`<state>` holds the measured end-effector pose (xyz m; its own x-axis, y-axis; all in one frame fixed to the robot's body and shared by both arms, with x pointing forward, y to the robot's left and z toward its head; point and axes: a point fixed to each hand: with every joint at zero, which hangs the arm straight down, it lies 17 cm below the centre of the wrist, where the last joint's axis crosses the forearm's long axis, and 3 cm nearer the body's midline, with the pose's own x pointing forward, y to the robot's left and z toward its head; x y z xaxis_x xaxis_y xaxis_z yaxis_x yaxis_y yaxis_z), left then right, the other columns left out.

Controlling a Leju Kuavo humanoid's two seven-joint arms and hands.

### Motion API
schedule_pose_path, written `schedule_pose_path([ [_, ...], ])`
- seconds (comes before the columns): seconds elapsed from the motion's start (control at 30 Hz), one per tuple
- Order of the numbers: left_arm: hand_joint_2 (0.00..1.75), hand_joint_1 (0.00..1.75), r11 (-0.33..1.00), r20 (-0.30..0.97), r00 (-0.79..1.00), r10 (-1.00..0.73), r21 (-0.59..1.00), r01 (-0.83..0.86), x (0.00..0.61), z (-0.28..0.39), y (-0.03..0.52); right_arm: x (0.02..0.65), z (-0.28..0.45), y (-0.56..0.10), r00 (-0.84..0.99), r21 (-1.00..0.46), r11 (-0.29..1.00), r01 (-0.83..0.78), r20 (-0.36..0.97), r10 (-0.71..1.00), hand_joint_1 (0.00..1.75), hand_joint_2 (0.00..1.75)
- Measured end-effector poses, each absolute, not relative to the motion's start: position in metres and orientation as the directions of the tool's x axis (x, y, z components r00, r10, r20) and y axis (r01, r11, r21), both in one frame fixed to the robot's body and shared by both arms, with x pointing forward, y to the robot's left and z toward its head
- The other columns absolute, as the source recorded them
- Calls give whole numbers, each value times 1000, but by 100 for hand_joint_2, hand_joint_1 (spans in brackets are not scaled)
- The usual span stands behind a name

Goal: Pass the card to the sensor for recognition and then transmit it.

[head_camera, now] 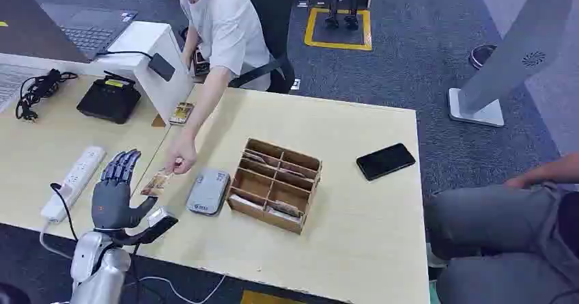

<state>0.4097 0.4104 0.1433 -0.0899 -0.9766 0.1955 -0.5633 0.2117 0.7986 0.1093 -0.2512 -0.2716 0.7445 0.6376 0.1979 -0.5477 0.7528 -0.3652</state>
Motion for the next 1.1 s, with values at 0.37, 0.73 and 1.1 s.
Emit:
schedule_pose_path([
  [0.37, 175, 175, 198, 170, -103, -980, 811, -551, 411, 141, 405, 110, -271, -250, 739, -367, 750, -550, 203, 642, 0, 175],
  [0.73, 175, 175, 294, 279, -118, -953, 750, -593, 397, 149, 407, 110, -271, -251, 739, -368, 749, -551, 202, 642, 0, 175],
  [1.1, 175, 175, 850, 805, -326, -495, 371, -374, 416, 130, 372, 107, -272, -251, 747, -364, 757, -543, 201, 633, 0, 175],
])
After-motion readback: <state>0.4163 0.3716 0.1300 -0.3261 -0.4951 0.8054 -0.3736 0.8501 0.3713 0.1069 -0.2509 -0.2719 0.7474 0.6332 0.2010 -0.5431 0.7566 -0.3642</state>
